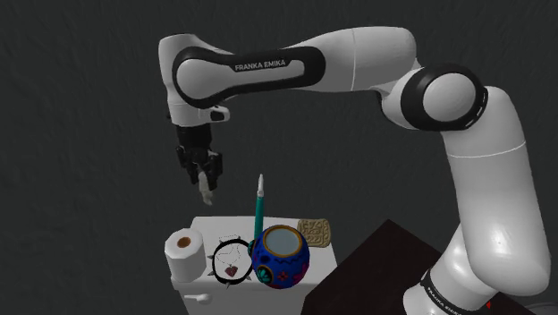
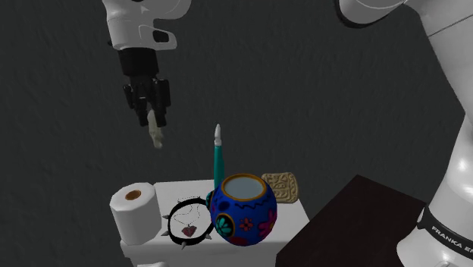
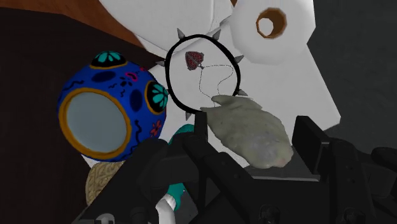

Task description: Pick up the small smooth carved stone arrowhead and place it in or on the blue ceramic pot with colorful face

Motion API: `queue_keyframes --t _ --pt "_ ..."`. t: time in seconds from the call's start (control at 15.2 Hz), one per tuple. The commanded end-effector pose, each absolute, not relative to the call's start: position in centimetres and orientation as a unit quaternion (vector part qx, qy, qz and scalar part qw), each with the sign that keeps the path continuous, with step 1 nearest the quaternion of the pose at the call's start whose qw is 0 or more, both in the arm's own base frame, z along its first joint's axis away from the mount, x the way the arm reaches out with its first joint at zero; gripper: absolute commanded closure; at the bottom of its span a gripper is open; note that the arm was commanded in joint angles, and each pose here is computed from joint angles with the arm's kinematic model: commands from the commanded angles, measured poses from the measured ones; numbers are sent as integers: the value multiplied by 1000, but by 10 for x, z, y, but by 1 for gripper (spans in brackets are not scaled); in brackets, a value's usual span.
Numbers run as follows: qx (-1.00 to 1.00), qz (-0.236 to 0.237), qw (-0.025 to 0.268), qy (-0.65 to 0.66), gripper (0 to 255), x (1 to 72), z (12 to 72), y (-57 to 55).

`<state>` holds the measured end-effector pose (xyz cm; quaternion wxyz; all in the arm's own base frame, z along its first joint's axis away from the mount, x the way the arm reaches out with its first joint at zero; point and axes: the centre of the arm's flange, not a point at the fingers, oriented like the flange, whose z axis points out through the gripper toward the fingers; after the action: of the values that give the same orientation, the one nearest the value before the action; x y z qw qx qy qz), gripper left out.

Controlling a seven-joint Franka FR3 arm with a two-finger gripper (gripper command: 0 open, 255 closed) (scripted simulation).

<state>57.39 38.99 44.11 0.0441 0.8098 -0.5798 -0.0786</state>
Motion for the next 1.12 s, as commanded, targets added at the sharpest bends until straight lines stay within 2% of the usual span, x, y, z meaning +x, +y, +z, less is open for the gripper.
queue_keyframes --t 0.0,1.06 --pt "810 -78 44 -580 255 556 442 376" --pt "810 -78 44 -580 255 387 463 263"
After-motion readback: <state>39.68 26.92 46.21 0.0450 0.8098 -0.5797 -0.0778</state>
